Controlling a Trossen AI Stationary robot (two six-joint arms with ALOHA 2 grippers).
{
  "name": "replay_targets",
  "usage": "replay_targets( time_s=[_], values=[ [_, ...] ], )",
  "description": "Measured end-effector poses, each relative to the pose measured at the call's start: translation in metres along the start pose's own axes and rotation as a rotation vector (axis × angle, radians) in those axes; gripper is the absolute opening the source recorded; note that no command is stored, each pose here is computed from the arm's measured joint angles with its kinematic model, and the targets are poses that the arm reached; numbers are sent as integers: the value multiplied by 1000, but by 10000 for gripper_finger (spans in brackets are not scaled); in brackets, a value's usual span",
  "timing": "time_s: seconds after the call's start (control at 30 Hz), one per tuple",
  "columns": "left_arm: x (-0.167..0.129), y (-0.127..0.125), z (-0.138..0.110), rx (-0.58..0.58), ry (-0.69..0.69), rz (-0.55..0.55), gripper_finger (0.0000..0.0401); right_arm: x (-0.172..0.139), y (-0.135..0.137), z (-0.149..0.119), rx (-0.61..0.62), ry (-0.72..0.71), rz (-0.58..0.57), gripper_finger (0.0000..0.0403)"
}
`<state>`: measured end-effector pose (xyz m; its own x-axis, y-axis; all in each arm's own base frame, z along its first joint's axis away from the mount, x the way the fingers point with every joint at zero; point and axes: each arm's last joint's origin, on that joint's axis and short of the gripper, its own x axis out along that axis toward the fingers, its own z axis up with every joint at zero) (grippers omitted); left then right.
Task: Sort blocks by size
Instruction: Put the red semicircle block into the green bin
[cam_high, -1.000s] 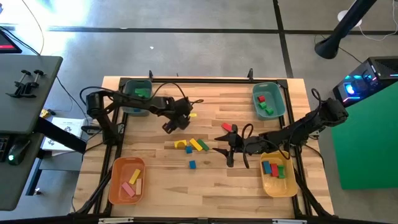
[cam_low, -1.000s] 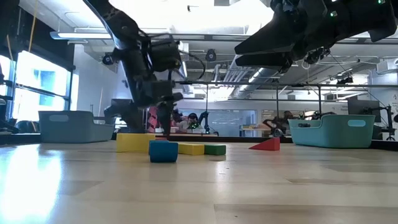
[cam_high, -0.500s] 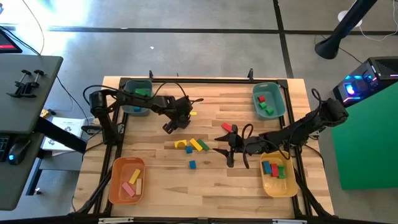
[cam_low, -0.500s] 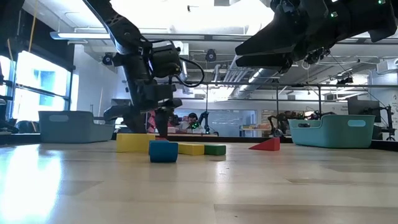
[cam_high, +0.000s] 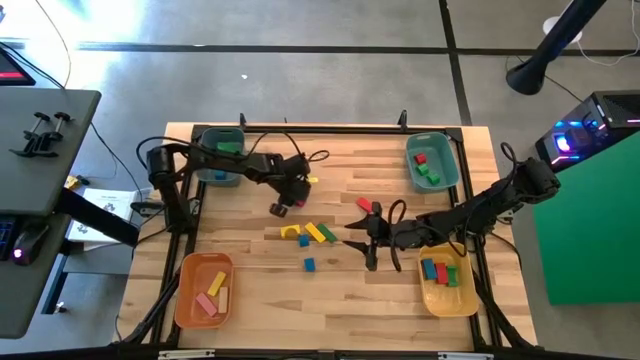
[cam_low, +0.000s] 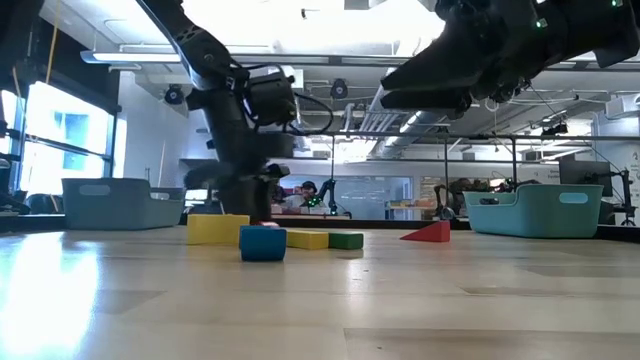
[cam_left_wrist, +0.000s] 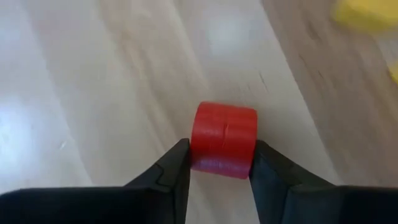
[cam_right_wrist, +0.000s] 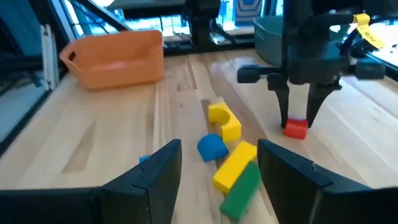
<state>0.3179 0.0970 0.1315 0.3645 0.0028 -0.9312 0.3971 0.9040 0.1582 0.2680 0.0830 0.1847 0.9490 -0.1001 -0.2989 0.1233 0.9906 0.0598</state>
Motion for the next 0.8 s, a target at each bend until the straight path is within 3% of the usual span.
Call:
replay_targets(
  time_s=[0.1,0.27,0.4,0.5,0.63,0.8],
  values=[
    [-5,-2,17,-109,-31,68,103,0,-2,-4,-15,31,-32,206],
    [-23,-8,53,-174,-248,159,101,0,-3,-6,-108,51,-81,206],
    [-33,-21,74,-207,-433,76,100,0,1,-5,-298,59,56,206],
    [-39,-30,87,-235,-541,-24,100,2,9,5,-556,53,146,206],
    [-42,-42,98,-253,-625,-158,100,8,17,23,-791,101,68,206],
    [-43,-54,105,-245,-638,-202,100,22,19,34,-939,236,62,206]
  ],
)
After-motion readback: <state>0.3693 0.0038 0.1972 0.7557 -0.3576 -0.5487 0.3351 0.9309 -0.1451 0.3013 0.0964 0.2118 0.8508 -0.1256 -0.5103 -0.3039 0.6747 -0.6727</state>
